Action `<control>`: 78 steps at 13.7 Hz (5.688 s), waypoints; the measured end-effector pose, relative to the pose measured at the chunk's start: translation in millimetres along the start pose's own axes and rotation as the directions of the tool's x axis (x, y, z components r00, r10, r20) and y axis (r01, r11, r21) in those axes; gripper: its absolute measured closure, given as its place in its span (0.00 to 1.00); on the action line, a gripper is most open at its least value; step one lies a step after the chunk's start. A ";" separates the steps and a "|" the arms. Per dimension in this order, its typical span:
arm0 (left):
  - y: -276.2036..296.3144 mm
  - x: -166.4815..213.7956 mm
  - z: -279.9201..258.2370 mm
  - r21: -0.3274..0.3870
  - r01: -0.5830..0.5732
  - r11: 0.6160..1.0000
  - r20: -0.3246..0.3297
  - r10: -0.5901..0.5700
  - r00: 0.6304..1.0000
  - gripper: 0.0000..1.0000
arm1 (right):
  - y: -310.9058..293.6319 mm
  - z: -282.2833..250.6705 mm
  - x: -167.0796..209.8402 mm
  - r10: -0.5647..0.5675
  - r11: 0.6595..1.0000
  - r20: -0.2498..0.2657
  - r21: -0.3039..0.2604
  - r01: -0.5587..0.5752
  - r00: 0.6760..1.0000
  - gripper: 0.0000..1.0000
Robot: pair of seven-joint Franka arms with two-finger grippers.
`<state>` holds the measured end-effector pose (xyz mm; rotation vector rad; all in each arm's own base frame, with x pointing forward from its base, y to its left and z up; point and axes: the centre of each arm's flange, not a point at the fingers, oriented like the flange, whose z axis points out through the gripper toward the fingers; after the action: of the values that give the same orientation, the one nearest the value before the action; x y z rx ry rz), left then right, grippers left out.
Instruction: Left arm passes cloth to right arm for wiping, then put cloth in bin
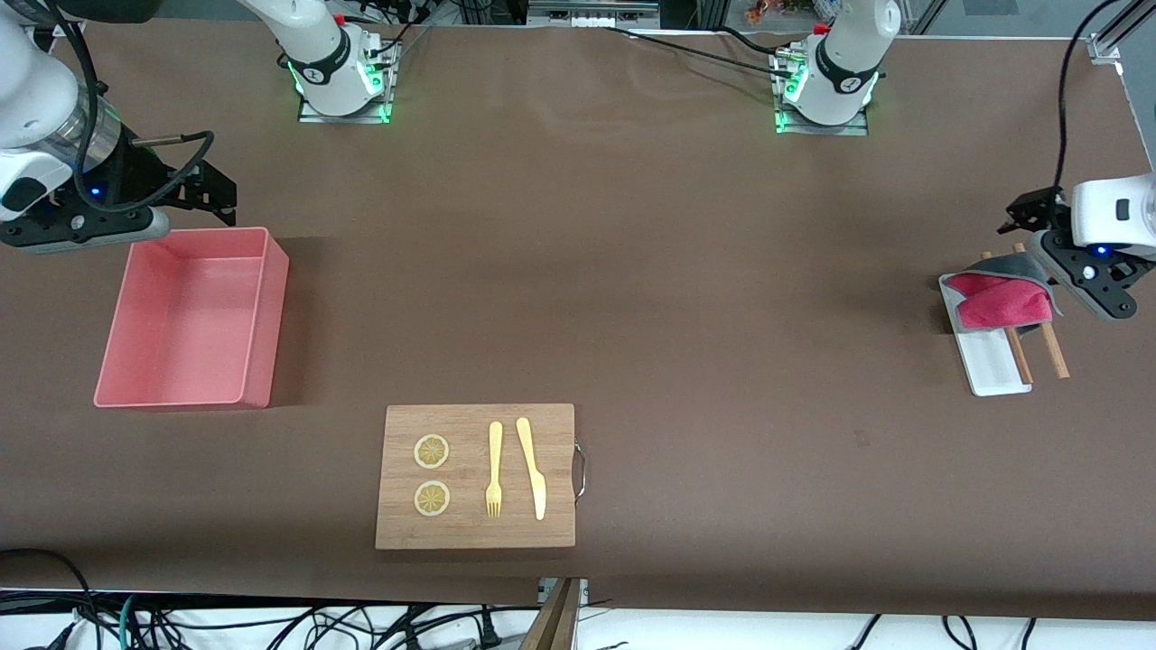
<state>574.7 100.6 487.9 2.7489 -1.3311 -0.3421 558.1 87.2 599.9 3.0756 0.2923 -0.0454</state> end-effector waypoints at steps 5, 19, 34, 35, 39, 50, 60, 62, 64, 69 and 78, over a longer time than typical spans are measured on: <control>-62.6 -74.4 52.8 -0.011 -0.230 0.973 -0.033 0.229 0.973 0.00 | -0.3 -0.1 0.0 0.000 1.000 0.000 0.000 0.000 1.000 0.00; -171.9 -186.3 227.7 -0.124 -0.392 0.912 -0.293 0.344 0.892 0.00 | -0.5 -0.2 0.1 -0.001 1.000 -0.001 0.000 0.001 1.000 0.00; -181.5 -172.2 240.3 -0.229 -0.437 0.870 -0.348 0.347 0.871 0.98 | 0.8 -4.3 2.2 0.002 1.000 -0.027 -0.001 -0.002 1.000 0.00; -180.7 -172.7 237.9 -0.236 -0.440 0.866 -0.350 0.346 0.870 0.98 | -1.3 -4.2 1.3 -0.004 1.000 -0.020 -0.001 0.004 1.000 0.00; -179.7 -178.2 204.0 -0.234 -0.445 0.864 -0.350 0.352 0.868 0.98 | -9.7 -7.5 -6.7 -0.042 0.999 0.013 0.000 0.042 0.999 0.00; -92.8 -77.9 41.2 -0.312 -0.247 0.917 -0.151 0.209 0.966 0.98 | -30.1 5.6 -43.4 -0.146 0.989 0.065 0.007 0.146 0.987 0.00; 99.6 185.5 -2.9 -0.464 -0.043 0.885 -0.079 0.007 0.997 0.98 | -61.0 44.0 -71.9 -0.447 0.855 -0.139 0.224 0.468 0.884 0.00; 137.8 225.0 -7.7 -0.528 -0.018 0.849 -0.110 -0.047 0.993 0.98 | -68.0 63.4 -58.9 -0.524 0.778 -0.197 0.284 0.560 0.829 0.00; 176.5 258.2 -20.6 -0.565 0.003 0.825 -0.133 -0.094 0.987 0.98 | -76.0 87.2 -45.1 -0.579 0.689 -0.260 0.351 0.634 0.773 0.00; 226.8 302.1 -59.1 -0.655 0.105 0.748 -0.167 -0.279 0.946 0.98 | -99.1 139.9 -15.7 -0.636 0.468 -0.455 0.414 0.781 0.623 0.00; 306.3 375.3 -58.6 -0.710 0.224 0.668 -0.164 -0.466 0.869 0.98 | -219.7 165.3 -1.9 -0.619 0.317 -0.662 0.281 0.906 0.422 0.00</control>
<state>578.7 -385.6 529.5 2.2530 -0.4317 -0.2812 510.7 293.3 424.2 2.9878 2.2616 0.6773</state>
